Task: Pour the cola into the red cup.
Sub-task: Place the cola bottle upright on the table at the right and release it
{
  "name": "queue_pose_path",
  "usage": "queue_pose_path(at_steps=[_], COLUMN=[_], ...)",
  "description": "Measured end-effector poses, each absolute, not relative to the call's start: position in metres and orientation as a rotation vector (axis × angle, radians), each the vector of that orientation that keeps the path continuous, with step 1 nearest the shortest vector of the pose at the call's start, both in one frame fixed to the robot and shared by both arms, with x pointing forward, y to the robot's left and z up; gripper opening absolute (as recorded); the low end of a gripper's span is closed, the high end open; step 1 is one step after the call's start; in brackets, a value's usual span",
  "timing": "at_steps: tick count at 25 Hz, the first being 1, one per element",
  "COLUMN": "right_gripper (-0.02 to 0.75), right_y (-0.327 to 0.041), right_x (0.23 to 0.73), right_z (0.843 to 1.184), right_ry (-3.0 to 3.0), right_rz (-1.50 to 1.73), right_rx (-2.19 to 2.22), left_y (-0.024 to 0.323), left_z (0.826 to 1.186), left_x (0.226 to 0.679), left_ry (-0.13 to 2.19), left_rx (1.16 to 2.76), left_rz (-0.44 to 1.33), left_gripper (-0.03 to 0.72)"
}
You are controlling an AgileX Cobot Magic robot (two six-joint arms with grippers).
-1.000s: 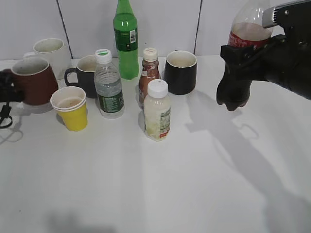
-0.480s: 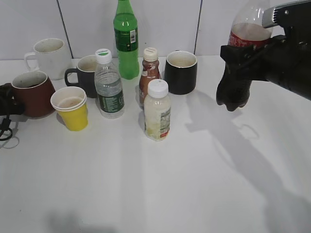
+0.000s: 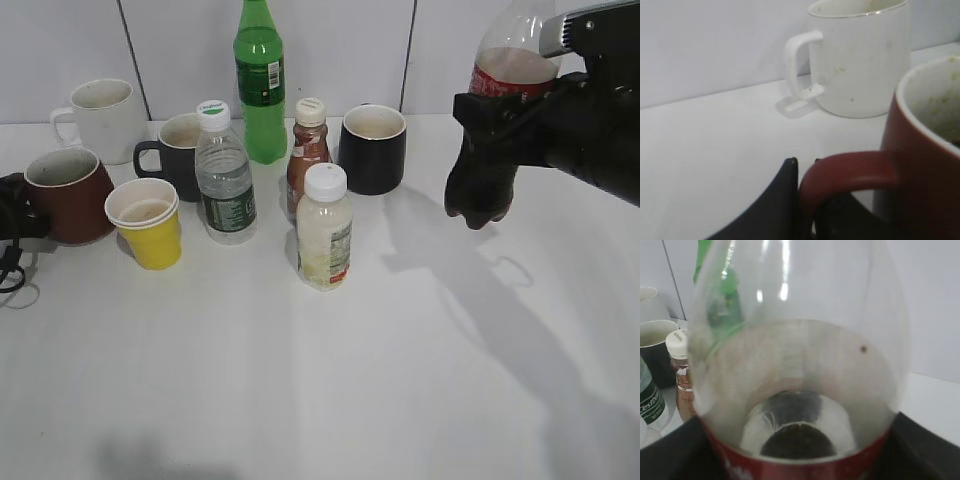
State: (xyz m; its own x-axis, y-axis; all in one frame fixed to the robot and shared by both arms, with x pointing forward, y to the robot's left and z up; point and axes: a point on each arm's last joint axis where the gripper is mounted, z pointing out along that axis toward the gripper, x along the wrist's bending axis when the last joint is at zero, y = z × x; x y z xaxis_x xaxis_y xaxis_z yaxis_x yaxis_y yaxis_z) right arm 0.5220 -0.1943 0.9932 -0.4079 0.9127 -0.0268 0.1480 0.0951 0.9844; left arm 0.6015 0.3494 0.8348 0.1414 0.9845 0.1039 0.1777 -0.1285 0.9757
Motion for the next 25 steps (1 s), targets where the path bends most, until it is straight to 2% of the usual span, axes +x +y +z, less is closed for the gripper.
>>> queue_pose_path(at_steps=[17,25], right_gripper=[0.484,0.484], right_y=[-0.194,-0.195], right_x=[0.522,0.523], right_z=[0.993,0.992], right_ry=[1.67,1.666], right_rz=[1.377,1.377], right_rx=[1.058,1.07], left_y=[0.349,0.352], left_z=[0.834,0.848], left_x=[0.583,0.564], left_ry=[1.224,1.25], left_rx=[1.492,1.482], left_rz=[1.074,1.084], left_gripper=[0.232,0.245])
